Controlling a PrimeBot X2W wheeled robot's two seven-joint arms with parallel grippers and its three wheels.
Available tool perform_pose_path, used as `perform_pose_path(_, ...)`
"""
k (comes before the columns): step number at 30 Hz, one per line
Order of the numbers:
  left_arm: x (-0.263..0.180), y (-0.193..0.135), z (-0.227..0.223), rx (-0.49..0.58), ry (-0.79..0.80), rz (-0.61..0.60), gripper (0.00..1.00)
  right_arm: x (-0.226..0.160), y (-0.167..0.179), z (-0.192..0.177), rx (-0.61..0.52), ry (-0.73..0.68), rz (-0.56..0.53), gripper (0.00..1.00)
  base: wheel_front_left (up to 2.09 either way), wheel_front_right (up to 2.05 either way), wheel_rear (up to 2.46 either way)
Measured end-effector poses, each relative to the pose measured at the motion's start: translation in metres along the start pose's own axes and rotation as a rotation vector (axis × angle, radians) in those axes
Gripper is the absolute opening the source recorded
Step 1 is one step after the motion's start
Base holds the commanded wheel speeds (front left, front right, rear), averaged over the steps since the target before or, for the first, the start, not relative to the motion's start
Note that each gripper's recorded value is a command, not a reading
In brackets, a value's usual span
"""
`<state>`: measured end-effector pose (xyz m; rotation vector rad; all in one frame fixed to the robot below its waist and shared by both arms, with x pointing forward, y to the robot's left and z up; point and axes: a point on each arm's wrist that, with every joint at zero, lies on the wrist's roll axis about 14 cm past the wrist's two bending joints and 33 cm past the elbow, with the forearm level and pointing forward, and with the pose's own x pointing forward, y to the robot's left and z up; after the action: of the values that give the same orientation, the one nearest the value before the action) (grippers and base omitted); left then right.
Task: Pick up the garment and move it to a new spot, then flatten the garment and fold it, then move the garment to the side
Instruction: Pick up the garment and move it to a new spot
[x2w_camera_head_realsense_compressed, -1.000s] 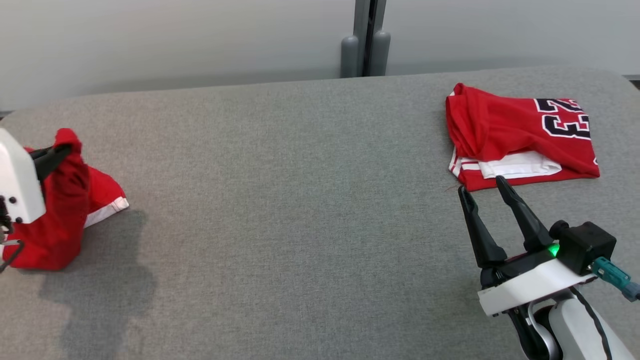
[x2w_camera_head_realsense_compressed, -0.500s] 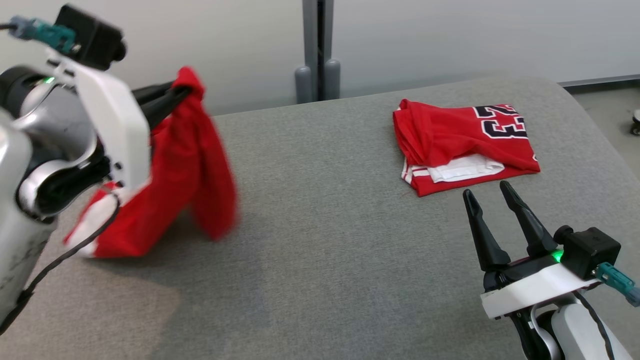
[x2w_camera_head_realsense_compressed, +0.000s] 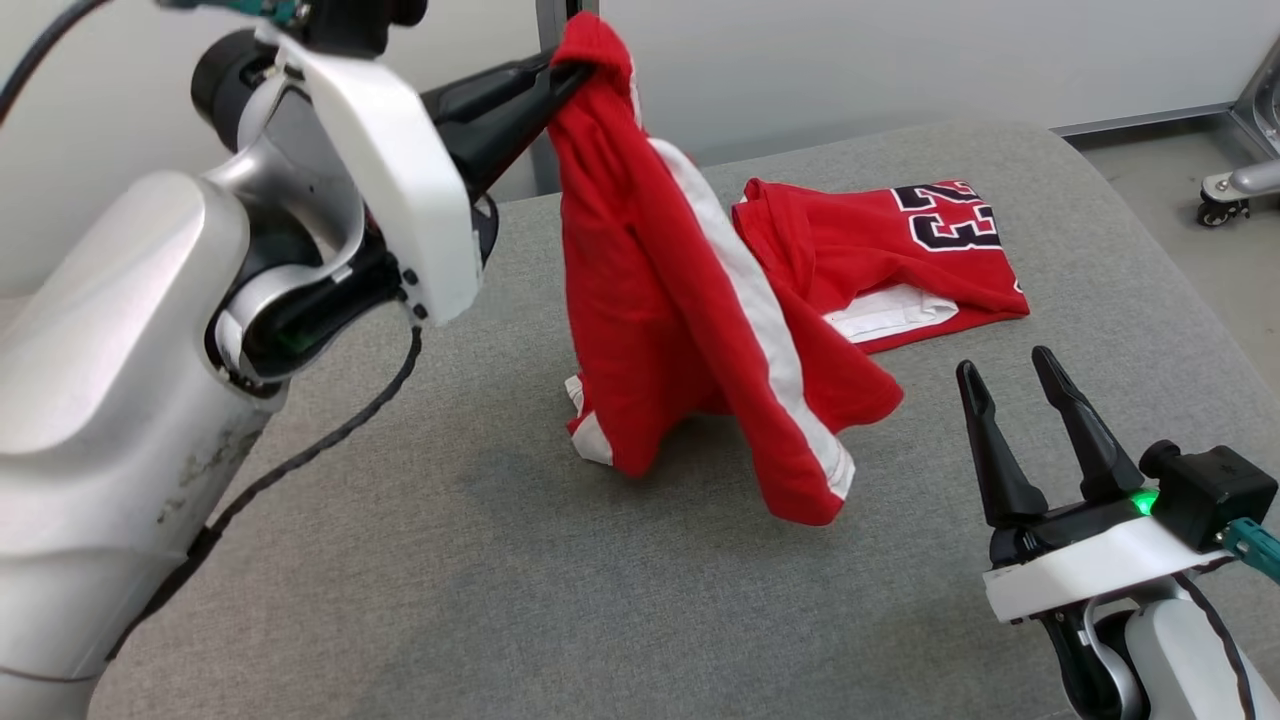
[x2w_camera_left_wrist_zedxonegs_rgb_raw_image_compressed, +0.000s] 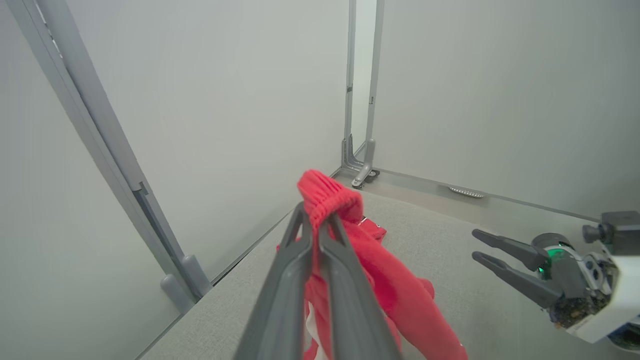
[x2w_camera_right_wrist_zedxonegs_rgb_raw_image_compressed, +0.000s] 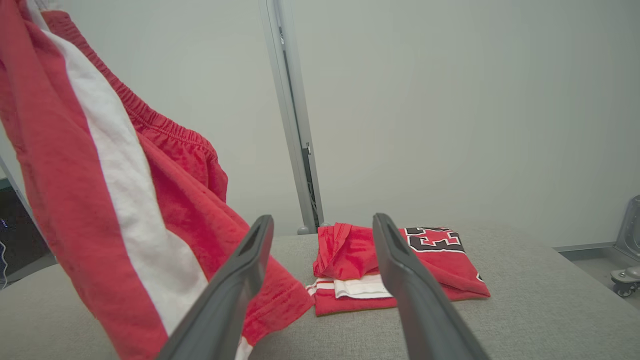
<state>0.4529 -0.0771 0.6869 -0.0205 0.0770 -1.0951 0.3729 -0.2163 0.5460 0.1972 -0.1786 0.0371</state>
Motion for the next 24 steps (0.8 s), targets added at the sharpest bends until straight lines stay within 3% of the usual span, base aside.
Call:
perform_pose_path(7,-0.025,0.029,-0.075,-0.155,0.073,0.105,0.0,0.004,0.005,-0.007,-0.003,0.018,0.021,1.0,0.0,0.0,0.0)
perform_pose_path(16,-0.1,0.079,-0.174,-0.298,0.133,0.384,0.0,0.008,0.013,-0.02,-0.005,0.054,0.054,1.0,0.0,0.0,0.0)
perform_pose_path(24,-0.161,0.093,-0.242,-0.387,0.175,0.611,0.0,0.012,0.019,-0.023,-0.017,0.068,0.088,1.0,0.0,0.0,0.0)
